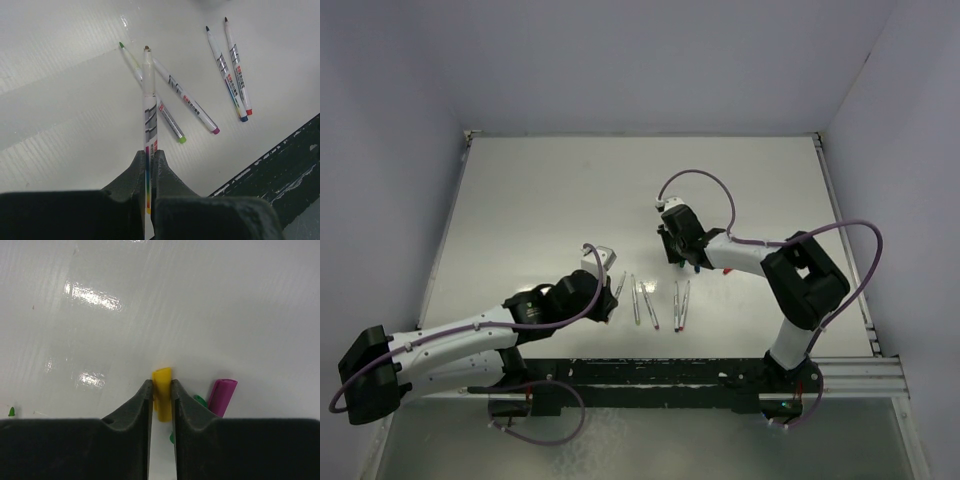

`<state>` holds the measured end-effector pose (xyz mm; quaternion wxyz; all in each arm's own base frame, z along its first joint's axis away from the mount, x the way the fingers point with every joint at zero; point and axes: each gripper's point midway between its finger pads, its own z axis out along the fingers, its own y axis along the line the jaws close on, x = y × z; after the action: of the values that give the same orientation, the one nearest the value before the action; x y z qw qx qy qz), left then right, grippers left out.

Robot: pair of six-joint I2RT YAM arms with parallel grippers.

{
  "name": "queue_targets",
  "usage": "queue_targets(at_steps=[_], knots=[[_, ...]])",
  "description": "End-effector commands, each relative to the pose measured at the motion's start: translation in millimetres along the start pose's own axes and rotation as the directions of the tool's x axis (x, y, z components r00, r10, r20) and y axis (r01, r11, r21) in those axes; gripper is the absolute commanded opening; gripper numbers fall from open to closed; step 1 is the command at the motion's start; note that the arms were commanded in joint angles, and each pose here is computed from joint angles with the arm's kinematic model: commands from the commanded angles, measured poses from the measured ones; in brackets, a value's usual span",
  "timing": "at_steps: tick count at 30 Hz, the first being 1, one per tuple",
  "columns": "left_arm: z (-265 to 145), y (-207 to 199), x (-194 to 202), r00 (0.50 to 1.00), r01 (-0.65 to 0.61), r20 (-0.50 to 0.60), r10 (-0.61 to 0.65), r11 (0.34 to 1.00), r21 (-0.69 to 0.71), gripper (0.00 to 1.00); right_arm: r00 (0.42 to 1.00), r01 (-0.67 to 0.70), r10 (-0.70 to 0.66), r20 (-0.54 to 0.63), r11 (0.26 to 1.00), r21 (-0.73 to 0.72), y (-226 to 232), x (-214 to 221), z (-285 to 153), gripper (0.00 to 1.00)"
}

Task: Insert the pens into the pen caps

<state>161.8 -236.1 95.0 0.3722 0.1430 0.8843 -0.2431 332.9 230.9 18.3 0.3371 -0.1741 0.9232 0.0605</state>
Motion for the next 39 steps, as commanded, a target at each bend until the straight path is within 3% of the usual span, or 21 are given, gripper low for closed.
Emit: queue_targets(at_steps=[1, 2, 5, 13, 18, 23, 28, 35, 39], knots=[[-4.3, -4.4, -11.7, 0.999, 0.013, 0.040, -0.014, 1.000, 0.008, 0.00, 0.994, 0.010, -0.005, -0.107, 0.999, 0.046, -7.0, 29.7, 4.6, 0.17], [-4.7, -4.8, -12.6, 0.999, 0.014, 0.042, -0.014, 1.000, 0.009, 0.00, 0.993, 0.010, -0.004, -0.116, 0.999, 0.043, -6.2, 31.0, 5.6, 0.10], [-5.2, -4.3, -13.3, 0.999, 0.014, 0.046, -0.014, 1.000, 0.007, 0.00, 0.993, -0.010, 0.014, -0.120, 0.999, 0.036, -3.4, 31.8, 6.0, 0.03], [-4.2, -6.5, -20.4, 0.998, -0.006, 0.057, 0.006, 1.000, 0.001, 0.00, 0.999, -0.051, 0.051, -0.004, 0.998, -0.043, 11.3, -15.5, -20.4, 0.00], [-5.5, -18.6, -39.4, 0.994, -0.025, 0.110, 0.020, 0.999, 0.038, 0.00, 0.970, -0.066, 0.097, 0.221, 0.988, -0.143, 25.2, -89.7, -65.2, 0.00], [-3.9, -35.3, -63.8, 0.982, -0.048, 0.188, 0.031, 0.995, 0.089, 0.00, 0.880, -0.058, 0.174, 0.443, 0.963, -0.262, 32.2, -135.2, -122.9, 0.00], [-2.1, -62.0, -96.6, 0.955, -0.099, 0.293, 0.047, 0.981, 0.165, 0.00, 0.764, -0.076, 0.289, 0.578, 0.929, -0.363, 32.5, -160.7, -175.3, 0.00], [-3.5, -95.3, -141.0, 0.899, -0.141, 0.437, 0.018, 0.958, 0.250, 0.00, 0.577, -0.090, 0.460, 0.675, 0.857, -0.507, 28.8, -175.3, -230.6, 0.00], [-5.2, -102.3, -156.0, 0.881, -0.138, 0.472, 0.000, 0.957, 0.257, 0.00, 0.516, -0.091, 0.512, 0.687, 0.830, -0.550, 25.5, -172.6, -244.5, 0.00]])
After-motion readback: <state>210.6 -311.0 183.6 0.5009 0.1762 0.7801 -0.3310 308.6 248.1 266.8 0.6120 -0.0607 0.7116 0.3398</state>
